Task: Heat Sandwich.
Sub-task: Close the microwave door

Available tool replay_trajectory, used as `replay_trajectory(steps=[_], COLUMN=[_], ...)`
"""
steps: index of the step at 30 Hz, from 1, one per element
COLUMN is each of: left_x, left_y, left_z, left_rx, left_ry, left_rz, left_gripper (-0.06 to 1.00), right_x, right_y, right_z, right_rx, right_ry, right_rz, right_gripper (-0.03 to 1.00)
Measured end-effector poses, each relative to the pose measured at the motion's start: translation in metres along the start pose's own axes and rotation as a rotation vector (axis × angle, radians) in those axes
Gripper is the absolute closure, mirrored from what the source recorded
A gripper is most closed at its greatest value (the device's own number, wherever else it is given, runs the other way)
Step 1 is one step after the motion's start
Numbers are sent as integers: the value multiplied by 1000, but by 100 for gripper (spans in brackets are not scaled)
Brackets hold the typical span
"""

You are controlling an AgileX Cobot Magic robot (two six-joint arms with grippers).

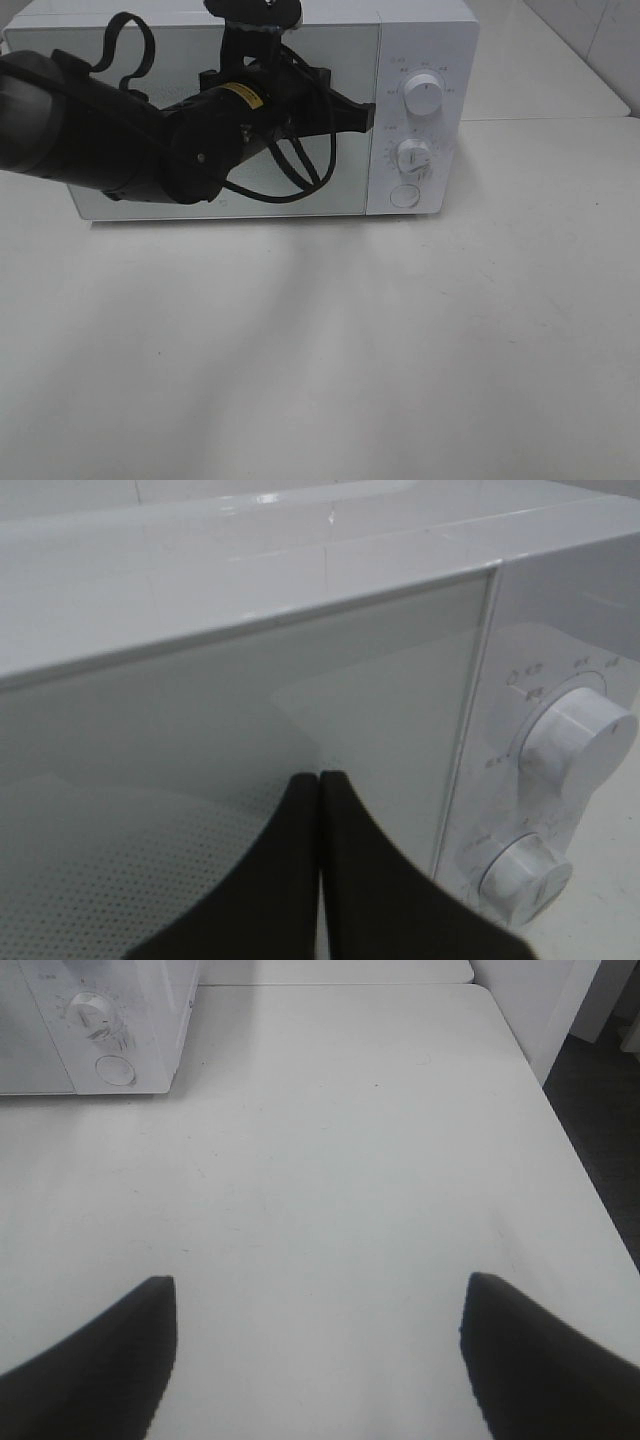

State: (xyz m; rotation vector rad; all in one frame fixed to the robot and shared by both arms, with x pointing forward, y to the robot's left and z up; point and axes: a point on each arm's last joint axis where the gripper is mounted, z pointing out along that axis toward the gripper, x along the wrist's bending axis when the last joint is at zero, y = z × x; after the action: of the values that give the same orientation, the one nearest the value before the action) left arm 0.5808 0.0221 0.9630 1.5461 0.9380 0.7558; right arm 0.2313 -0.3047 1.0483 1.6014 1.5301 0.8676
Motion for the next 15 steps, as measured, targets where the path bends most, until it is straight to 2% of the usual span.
replay_trajectory(steps=[15], left_x=[-1], left_y=[0], left_z=[-1], left_rx=[6], left_ry=[-3], left_rz=[-1], left_gripper=[94], right_x=[0], right_y=[0], right_z=[0], right_rx=[0], right_ry=[0], right_rz=[0], right_gripper=[21])
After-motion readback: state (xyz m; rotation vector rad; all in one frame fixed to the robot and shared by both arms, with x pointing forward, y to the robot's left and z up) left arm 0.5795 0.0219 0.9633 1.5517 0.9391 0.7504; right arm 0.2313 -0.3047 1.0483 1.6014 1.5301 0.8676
